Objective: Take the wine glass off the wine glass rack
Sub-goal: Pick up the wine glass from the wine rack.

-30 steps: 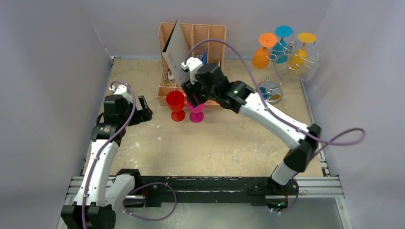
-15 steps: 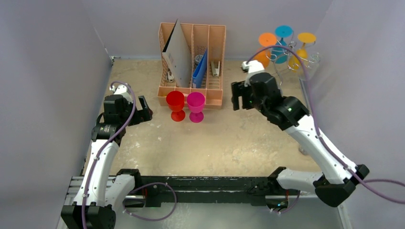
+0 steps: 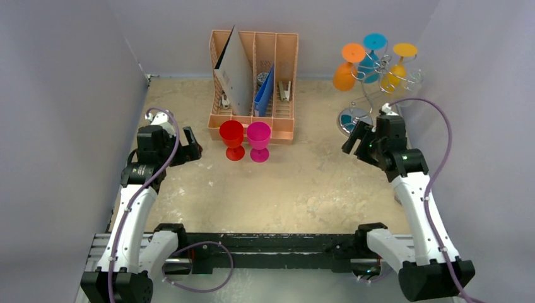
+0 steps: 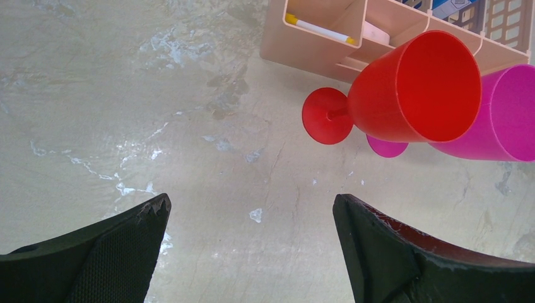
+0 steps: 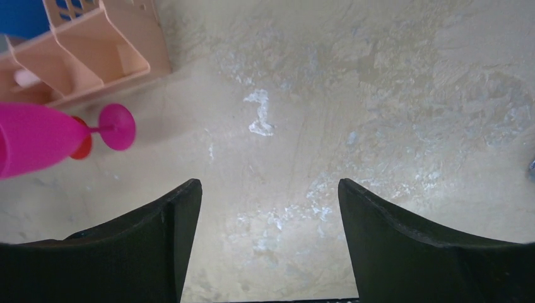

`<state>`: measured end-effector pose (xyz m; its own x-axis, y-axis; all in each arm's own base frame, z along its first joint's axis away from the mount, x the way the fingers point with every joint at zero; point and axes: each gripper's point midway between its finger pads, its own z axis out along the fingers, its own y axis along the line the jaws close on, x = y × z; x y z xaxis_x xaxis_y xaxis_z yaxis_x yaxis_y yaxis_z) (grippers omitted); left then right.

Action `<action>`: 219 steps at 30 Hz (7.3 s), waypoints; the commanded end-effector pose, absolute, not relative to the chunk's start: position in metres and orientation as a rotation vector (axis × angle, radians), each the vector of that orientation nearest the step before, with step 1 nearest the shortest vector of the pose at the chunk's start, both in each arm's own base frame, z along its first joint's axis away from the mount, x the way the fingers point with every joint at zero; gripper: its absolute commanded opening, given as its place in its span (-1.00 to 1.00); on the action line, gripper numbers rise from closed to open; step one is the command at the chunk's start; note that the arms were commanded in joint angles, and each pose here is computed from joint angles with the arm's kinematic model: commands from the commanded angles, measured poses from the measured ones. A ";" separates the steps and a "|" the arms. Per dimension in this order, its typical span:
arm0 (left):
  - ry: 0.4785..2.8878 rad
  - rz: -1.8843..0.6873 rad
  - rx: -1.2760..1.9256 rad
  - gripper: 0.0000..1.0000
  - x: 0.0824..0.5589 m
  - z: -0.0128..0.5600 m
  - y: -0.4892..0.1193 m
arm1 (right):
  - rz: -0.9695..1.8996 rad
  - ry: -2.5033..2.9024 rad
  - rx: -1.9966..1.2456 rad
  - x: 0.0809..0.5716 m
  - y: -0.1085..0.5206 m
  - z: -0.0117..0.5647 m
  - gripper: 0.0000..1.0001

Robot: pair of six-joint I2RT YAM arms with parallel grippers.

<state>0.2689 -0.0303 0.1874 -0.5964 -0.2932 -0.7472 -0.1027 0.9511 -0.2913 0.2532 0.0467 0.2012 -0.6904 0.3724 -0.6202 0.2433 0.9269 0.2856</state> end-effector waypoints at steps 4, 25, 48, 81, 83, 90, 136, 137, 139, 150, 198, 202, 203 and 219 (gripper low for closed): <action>2.170 -0.271 -0.254 1.00 0.273 0.194 -0.029 | 0.353 2.186 0.798 0.263 0.014 0.225 0.65; 2.158 -0.281 -0.240 1.00 0.273 0.197 -0.031 | 0.162 1.873 0.902 0.279 -0.055 0.359 0.72; 2.156 -0.274 -0.235 1.00 0.273 0.198 -0.030 | 0.346 1.743 1.071 0.381 -0.111 0.387 0.35; 2.165 -0.282 -0.234 1.00 0.274 0.196 -0.032 | 0.252 1.705 1.078 0.429 -0.156 0.382 -0.35; 2.164 -0.281 -0.235 1.00 0.274 0.196 -0.031 | 0.241 1.717 1.069 0.429 -0.156 0.380 -0.38; 2.165 -0.284 -0.233 1.00 0.274 0.196 -0.032 | 0.206 1.734 1.050 0.421 -0.157 0.377 -0.65; 2.169 -0.283 -0.233 1.00 0.274 0.195 -0.032 | 0.352 1.750 1.052 0.400 -0.125 0.363 -1.00; 2.170 -0.281 -0.233 1.00 0.274 0.195 -0.032 | 0.353 1.755 1.056 0.401 -0.125 0.361 -1.00; 2.171 -0.280 -0.234 1.00 0.274 0.195 -0.031 | 0.353 1.759 1.059 0.401 -0.125 0.357 -1.00; 2.177 -0.280 -0.235 1.00 0.275 0.193 -0.031 | 0.356 1.761 1.057 0.411 -0.130 0.355 -0.82; 2.176 -0.283 -0.231 1.00 0.275 0.194 -0.032 | 0.519 1.652 1.092 0.430 -0.125 0.348 -0.66; 2.176 -0.280 -0.233 0.99 0.275 0.193 -0.032 | 0.524 1.647 1.096 0.429 -0.126 0.348 -0.76; 2.176 -0.281 -0.232 1.00 0.275 0.193 -0.032 | 0.525 1.646 1.097 0.429 -0.126 0.349 -0.80; 2.176 -0.280 -0.233 1.00 0.275 0.194 -0.032 | 0.624 1.548 1.179 0.418 -0.127 0.365 -1.00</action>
<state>0.2693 -0.0313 0.1869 -0.6010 -0.2755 -0.7502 -0.0842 0.9553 -0.2834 0.4260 -0.1444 0.3581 0.0566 0.8692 -0.4911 0.4035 0.4300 0.8076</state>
